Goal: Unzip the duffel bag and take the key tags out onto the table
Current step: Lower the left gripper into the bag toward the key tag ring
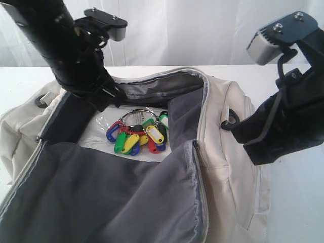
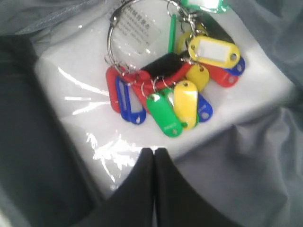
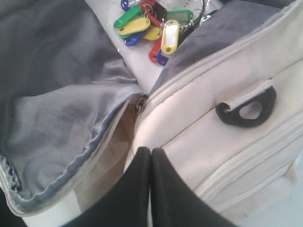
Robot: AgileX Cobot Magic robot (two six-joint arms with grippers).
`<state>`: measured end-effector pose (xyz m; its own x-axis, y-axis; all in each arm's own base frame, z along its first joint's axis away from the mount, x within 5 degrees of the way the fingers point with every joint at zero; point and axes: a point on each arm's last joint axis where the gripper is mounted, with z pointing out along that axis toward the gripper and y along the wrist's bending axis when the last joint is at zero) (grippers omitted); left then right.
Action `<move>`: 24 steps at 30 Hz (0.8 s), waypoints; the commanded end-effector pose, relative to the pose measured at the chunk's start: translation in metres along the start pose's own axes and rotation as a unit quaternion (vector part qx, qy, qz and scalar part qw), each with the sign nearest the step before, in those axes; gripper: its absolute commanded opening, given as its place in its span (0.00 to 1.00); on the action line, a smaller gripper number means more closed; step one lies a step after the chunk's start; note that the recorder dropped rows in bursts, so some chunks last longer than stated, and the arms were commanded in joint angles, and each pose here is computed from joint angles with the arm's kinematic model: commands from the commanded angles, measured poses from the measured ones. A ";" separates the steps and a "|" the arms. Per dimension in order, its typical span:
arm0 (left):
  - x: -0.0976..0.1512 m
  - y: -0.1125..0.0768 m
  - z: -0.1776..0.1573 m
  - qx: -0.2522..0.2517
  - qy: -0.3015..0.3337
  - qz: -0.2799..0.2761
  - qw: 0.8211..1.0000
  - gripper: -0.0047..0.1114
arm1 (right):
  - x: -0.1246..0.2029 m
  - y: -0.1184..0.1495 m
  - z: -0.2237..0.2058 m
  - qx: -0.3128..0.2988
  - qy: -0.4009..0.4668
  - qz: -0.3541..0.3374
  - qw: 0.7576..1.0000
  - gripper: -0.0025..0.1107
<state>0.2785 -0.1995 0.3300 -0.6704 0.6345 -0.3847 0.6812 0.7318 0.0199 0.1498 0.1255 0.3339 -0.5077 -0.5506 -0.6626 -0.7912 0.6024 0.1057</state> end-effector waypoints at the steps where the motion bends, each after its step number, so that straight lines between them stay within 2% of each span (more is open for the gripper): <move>1: -0.023 0.011 0.032 0.021 -0.019 0.019 0.999 0.04 | 0.001 0.000 0.000 0.002 -0.002 0.002 1.000 0.02; 8: -0.041 0.025 0.071 -0.017 -0.069 0.027 0.997 0.05 | -0.001 -0.002 0.002 0.005 -0.006 0.006 1.000 0.02; 10: -0.041 0.030 0.081 -0.018 -0.065 0.018 0.998 0.12 | -0.001 -0.002 0.004 0.004 -0.003 0.011 1.000 0.02; 16: -0.037 0.047 0.106 -0.020 -0.039 -0.002 0.999 0.47 | -0.001 -0.002 0.005 0.002 0.000 0.020 1.000 0.02; 18: -0.037 0.047 0.112 -0.021 -0.039 -0.003 0.999 0.55 | -0.001 -0.002 0.005 0.003 -0.001 0.020 1.000 0.02; 20: -0.038 0.047 0.117 -0.018 -0.041 -0.005 0.999 0.59 | -0.002 -0.003 0.005 0.003 -0.002 0.020 1.000 0.02; 24: -0.038 0.048 0.128 -0.018 -0.036 -0.006 0.999 0.59 | -0.002 -0.003 0.005 0.005 -0.005 0.020 1.000 0.02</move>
<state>0.3722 -0.2192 0.2314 -0.6418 0.6180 -0.4542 0.6688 0.7408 0.0629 0.1539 0.1275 0.3313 -0.5350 -0.5324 -0.6560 -0.7723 0.6231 0.1242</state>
